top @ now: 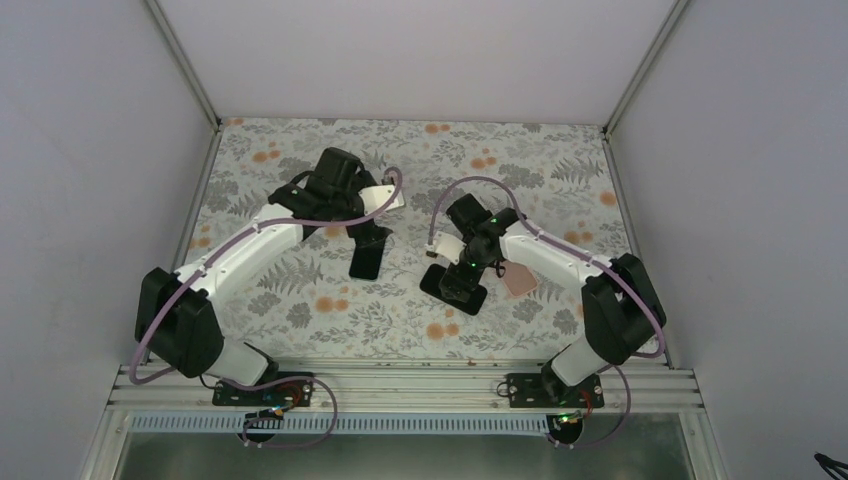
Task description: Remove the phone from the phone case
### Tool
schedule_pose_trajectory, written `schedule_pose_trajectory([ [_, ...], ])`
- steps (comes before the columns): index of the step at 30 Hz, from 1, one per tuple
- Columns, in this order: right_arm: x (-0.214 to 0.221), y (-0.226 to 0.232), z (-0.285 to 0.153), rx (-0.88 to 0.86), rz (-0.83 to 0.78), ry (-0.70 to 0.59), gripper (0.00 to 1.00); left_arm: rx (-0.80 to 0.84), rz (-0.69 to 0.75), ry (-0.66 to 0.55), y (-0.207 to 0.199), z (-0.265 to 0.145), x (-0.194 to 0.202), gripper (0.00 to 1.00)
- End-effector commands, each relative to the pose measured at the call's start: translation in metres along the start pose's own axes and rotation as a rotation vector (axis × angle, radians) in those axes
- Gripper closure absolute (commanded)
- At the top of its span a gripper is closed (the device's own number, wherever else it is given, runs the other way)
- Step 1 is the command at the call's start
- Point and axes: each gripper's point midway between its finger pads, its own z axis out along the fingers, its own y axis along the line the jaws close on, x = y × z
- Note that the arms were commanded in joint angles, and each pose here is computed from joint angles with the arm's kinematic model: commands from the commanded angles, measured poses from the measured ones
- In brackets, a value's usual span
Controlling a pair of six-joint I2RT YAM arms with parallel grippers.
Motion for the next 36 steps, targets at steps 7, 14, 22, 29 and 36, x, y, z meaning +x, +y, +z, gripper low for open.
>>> schedule_pose_trajectory([
  [7,0.009,0.001,0.030,0.086,-0.018,0.036,0.00,-0.090,-0.155,0.048,0.026,0.014,0.034,0.00],
  [14,0.019,0.003,0.047,0.100,-0.042,0.069,0.00,-0.103,-0.192,0.084,0.036,0.023,0.040,0.00],
  [22,0.033,0.003,0.060,0.105,-0.053,0.104,0.00,-0.096,-0.203,0.092,0.037,0.031,0.042,0.00],
  [29,0.038,0.004,0.065,0.100,-0.078,0.121,0.03,0.037,-0.235,0.024,0.025,0.040,0.022,0.00],
  [36,0.019,-0.008,0.052,0.178,-0.082,0.033,0.37,0.338,-0.295,0.005,-0.009,0.050,0.005,0.06],
])
